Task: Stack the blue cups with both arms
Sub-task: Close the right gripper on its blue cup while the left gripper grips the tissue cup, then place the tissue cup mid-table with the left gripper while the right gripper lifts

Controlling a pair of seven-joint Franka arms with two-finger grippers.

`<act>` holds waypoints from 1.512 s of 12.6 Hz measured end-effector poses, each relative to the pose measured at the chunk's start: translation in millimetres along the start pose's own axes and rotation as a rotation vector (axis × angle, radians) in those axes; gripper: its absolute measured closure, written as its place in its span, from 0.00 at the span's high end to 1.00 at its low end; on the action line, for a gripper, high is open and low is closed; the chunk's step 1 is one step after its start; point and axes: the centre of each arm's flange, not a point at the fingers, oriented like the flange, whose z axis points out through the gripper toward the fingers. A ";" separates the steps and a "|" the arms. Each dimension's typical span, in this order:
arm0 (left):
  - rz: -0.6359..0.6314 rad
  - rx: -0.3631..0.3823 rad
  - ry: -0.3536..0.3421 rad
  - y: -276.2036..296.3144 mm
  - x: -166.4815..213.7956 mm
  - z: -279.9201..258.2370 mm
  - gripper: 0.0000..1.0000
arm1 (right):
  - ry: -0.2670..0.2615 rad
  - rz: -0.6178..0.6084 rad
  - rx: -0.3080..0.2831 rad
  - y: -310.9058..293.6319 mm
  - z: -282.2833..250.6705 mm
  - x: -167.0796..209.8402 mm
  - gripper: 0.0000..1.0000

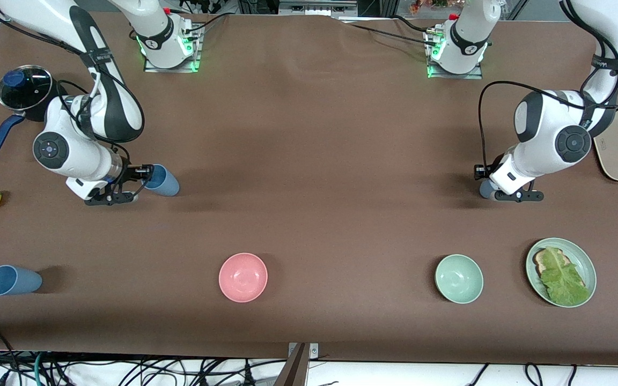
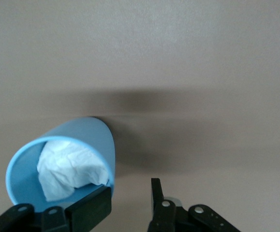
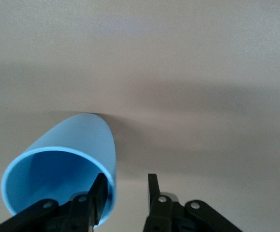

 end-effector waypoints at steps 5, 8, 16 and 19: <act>0.033 0.046 0.005 -4.8 4.6 -0.9 0.41 | 0.001 0.012 0.023 -3.6 0.1 0.1 0.16; 0.034 0.045 -0.016 -5.4 5.4 10.7 0.35 | 0.004 0.021 0.041 -7.1 -2.2 0.2 0.05; 0.021 0.051 -0.014 -1.8 13.6 4.3 0.01 | 0.001 0.021 0.045 -8.4 -2.4 0.3 0.05; -0.111 0.053 -0.033 74.4 23.1 -38.4 0.01 | -0.005 0.018 0.046 -9.8 -7.7 2.3 0.05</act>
